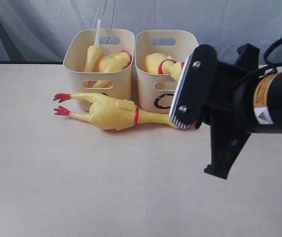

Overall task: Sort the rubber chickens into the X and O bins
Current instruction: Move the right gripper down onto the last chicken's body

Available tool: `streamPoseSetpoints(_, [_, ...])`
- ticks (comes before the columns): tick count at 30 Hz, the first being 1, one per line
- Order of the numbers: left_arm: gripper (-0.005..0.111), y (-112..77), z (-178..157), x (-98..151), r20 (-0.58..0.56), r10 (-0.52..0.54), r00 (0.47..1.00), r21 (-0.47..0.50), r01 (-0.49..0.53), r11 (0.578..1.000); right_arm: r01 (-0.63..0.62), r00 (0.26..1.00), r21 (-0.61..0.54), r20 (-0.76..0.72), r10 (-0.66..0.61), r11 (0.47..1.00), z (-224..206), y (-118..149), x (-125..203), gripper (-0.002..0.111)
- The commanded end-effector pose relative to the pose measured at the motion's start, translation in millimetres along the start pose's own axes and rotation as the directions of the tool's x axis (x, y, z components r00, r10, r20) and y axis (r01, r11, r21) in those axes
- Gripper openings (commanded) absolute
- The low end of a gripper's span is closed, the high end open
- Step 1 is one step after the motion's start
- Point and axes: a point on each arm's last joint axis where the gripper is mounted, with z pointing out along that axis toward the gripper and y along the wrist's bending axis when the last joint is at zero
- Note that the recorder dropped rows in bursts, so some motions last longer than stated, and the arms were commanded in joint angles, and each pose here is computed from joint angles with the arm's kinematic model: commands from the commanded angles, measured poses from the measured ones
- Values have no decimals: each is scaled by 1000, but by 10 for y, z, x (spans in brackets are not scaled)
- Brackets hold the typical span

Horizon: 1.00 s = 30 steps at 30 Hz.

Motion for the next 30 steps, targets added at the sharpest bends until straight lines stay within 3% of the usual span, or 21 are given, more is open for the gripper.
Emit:
streamPoseSetpoints(1, [0, 7, 4, 15, 0, 6, 1000, -9, -6, 1000, 106, 994, 106, -19, -105, 989, 139, 138, -214, -1])
streamPoseSetpoints(8, [0, 0, 2, 22, -9, -2, 1000, -2, 2, 1000, 267, 964, 121, -50, -263, 956, 525, 482, -431, -1])
streamPoseSetpoints(19, [0, -3, 2, 33, -22, -6, 1000, 2, 6, 1000, 324, 946, 151, -69, -317, 934, 1171, 783, -479, -1])
streamPoseSetpoints(24, [0, -4, -1, 38, -25, -5, 1000, 4, 5, 1000, 175, 985, 171, -41, -170, 970, 1299, 779, -602, -1])
streamPoseSetpoints(30, [0, -4, -1, 40, -27, -5, 1000, 4, 5, 1000, 77, 997, 157, 19, -81, 985, 1361, 683, -861, -1])
